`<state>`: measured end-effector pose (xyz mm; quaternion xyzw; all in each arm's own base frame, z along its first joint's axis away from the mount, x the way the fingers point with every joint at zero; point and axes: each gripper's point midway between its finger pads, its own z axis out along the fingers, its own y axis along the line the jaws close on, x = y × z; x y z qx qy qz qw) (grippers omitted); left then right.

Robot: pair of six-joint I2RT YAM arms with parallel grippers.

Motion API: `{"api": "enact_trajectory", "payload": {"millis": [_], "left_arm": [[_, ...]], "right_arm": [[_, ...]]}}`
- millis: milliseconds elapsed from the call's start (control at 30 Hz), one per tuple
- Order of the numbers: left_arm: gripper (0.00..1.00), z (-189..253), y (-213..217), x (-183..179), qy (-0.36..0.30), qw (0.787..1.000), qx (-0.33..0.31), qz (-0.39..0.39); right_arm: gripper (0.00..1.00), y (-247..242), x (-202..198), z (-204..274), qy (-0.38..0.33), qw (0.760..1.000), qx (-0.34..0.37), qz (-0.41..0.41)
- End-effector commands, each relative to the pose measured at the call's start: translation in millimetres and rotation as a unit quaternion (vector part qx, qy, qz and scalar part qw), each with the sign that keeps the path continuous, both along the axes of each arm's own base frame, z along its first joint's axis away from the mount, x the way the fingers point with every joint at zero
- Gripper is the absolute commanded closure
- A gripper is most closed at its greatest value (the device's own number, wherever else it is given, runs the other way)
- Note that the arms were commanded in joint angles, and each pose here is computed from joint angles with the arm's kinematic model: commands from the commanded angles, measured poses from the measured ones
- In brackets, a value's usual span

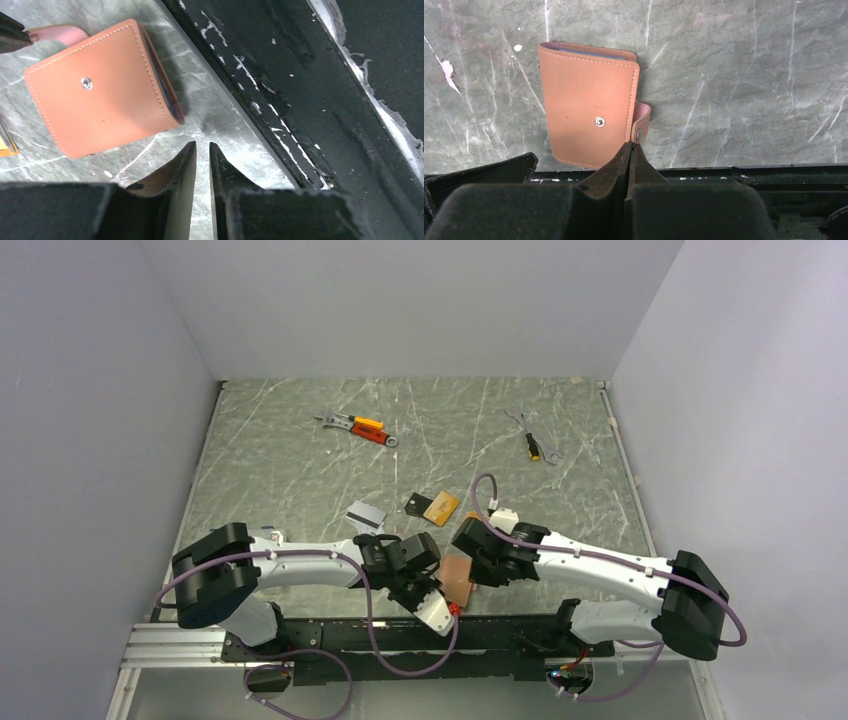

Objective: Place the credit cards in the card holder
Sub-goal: Close the card holder at the center of the board.

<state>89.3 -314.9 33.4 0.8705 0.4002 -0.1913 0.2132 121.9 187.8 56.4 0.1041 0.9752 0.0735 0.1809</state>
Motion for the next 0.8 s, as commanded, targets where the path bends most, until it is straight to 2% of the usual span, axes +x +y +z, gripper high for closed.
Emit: {"api": "enact_trajectory", "payload": {"millis": [0,333,767], "left_arm": [[0.78,14,-22,8,-0.022,0.999,-0.031,-0.012],[0.79,29,-30,10,-0.03,0.998,-0.051,-0.018],[0.79,20,-33,8,-0.021,0.998,-0.046,-0.022]], "right_arm": [[1.0,1,9,11,-0.014,1.0,-0.004,0.002],[1.0,30,18,11,0.001,0.997,0.051,0.055],[1.0,36,19,-6,0.054,0.991,0.108,0.064]]}}
